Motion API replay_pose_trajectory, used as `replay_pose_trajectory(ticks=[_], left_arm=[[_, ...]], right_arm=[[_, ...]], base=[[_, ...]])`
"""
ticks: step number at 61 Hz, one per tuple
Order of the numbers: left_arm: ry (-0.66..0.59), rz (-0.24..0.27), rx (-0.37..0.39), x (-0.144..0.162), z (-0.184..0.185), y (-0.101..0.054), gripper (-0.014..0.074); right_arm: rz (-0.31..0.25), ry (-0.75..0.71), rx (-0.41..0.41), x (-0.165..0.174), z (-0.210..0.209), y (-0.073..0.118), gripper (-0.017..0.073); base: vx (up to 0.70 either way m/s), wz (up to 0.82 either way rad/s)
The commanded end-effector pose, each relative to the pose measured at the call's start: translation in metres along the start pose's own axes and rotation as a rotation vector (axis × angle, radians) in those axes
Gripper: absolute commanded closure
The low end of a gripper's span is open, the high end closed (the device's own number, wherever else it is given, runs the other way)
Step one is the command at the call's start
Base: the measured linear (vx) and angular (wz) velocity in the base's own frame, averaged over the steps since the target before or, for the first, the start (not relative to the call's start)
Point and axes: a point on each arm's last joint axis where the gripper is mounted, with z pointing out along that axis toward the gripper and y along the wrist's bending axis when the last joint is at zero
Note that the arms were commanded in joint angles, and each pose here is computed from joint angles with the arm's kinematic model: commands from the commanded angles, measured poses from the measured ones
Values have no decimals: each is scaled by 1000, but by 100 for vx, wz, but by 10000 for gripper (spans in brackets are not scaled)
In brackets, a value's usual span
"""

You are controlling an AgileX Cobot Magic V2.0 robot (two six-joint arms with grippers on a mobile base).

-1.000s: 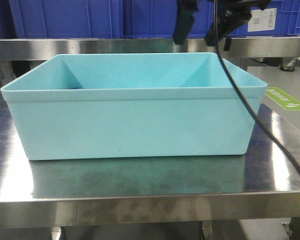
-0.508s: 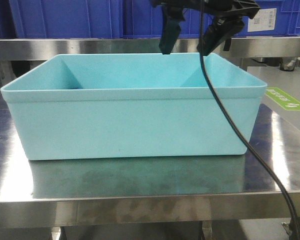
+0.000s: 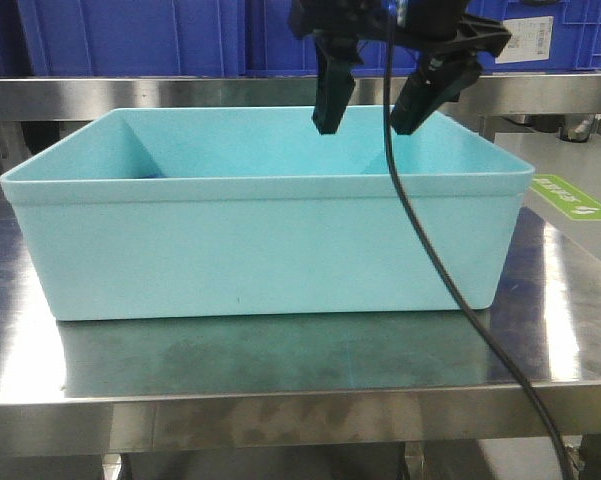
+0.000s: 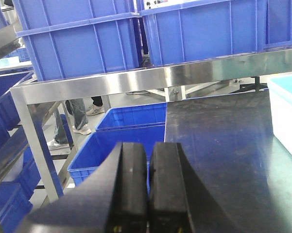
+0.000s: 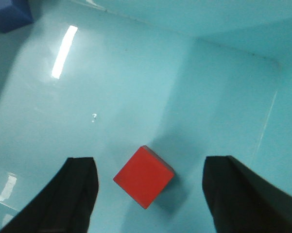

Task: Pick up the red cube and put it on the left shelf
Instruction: 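Lower the open right gripper into the light-blue bin over the red cube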

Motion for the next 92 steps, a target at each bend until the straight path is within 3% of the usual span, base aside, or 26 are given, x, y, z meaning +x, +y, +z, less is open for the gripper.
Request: replay_pose_trajectory(ticks=[1, 36, 55, 92], left_arm=[[-81, -4, -13, -1, -1, 0, 488], [-81, -4, -13, -1, -1, 0, 488], [-81, -4, -13, -1, -1, 0, 488], [-81, -4, -13, -1, -1, 0, 488]], right_arm=[[2, -83, -19, -12, -23, 4, -1], [71, 4, -39, -5, -5, 5, -1], [137, 41, -53, -3, 8, 6, -1], [163, 41, -50, -3, 15, 6, -1]], base=[[0, 0], [0, 0], [0, 0], [0, 0]])
